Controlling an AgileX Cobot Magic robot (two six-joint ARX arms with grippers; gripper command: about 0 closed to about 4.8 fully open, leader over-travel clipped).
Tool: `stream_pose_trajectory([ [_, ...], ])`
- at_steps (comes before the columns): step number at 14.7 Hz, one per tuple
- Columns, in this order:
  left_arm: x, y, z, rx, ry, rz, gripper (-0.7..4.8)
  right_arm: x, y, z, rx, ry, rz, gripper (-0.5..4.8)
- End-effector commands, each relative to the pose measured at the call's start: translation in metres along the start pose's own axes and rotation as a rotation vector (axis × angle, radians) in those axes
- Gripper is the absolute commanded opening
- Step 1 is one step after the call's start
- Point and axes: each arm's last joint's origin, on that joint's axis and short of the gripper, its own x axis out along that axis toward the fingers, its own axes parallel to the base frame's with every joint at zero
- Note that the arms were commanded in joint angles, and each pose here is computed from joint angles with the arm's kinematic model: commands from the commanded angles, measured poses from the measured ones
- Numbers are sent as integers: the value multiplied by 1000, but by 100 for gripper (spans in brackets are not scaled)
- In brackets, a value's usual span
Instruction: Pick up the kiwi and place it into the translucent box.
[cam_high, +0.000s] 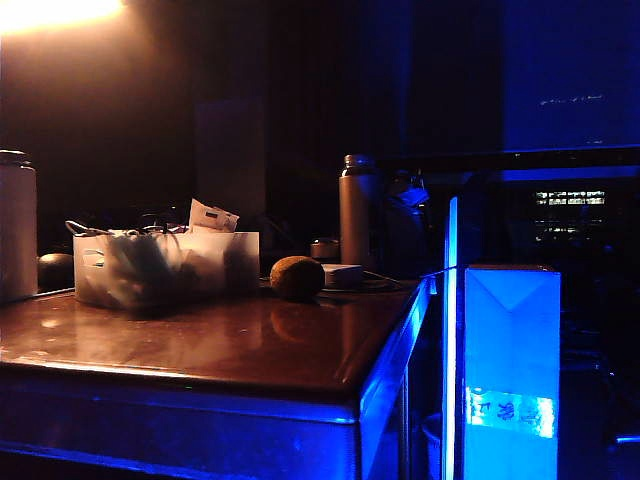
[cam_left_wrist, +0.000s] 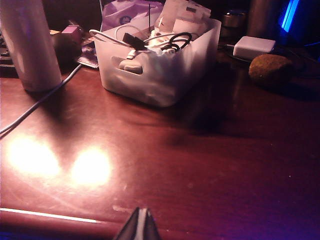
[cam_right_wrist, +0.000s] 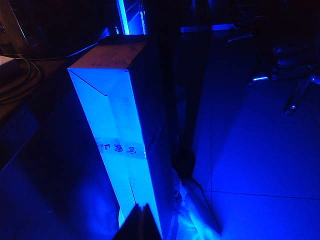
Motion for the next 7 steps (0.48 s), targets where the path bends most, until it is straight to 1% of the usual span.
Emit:
stream_pose_trajectory([
  [1, 0, 0, -3, 0, 17, 5, -3, 0, 0, 0, 4, -10, 4, -6],
  [4, 0, 0, -3, -5, 18, 5, -4, 0, 0, 0, 8, -10, 9, -6],
  [5, 0, 0, -2, -57, 10, 9, -4, 0, 1, 2, 8, -17, 38, -6],
  [6, -1, 1, 4, -129, -17, 46, -4, -1, 3, 6, 7, -33, 66, -6],
  [7, -5, 3, 16, -191, -62, 79, -4, -4, 4, 15, 7, -64, 86, -6],
])
